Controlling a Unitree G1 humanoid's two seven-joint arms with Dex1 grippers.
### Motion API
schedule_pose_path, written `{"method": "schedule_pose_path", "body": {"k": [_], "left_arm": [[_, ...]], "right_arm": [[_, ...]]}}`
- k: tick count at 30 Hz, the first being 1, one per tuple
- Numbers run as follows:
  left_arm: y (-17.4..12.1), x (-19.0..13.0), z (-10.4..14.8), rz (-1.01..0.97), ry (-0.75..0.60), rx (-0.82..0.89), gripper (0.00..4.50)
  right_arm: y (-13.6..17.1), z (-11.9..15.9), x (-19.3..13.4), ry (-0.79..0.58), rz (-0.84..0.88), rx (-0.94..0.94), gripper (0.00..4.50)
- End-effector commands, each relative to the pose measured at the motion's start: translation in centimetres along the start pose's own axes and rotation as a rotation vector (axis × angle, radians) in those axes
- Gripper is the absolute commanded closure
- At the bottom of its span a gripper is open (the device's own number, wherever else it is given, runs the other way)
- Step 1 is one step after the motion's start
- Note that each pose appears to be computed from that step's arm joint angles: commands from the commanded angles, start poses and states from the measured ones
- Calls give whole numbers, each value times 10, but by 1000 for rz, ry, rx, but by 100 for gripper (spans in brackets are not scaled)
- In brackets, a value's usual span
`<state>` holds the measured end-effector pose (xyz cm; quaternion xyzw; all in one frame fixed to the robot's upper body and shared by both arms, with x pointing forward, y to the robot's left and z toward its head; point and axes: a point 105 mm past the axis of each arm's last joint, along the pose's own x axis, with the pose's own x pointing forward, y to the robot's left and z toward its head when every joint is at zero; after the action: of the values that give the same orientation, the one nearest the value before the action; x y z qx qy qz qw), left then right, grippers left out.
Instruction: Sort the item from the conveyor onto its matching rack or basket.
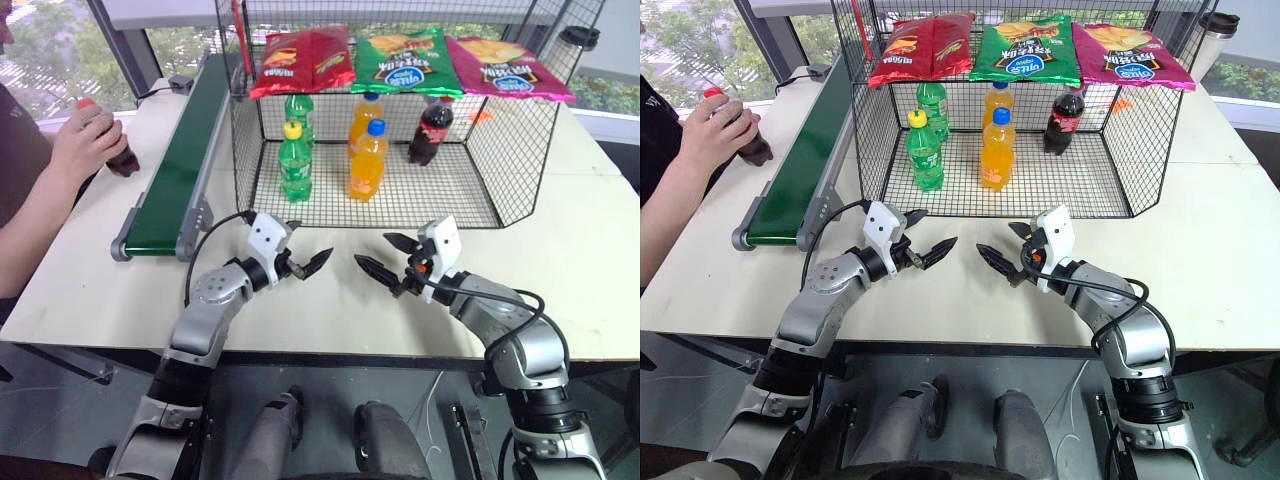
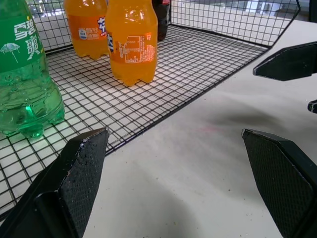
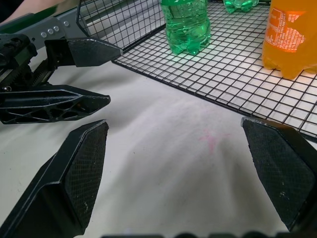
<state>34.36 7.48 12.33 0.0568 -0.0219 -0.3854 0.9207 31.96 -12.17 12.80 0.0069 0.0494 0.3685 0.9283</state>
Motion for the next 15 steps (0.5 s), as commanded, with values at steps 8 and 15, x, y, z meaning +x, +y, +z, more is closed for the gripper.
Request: {"method": "schedule_pose_path", "body": {"k": [8, 15], "left_arm": [[4, -3, 19, 18, -61, 41, 0], [3, -3, 20, 23, -69, 44, 0]], "right_arm": [[4, 16, 1, -50, 24, -31, 9], [6, 16, 0, -46, 35, -36, 9]]}}
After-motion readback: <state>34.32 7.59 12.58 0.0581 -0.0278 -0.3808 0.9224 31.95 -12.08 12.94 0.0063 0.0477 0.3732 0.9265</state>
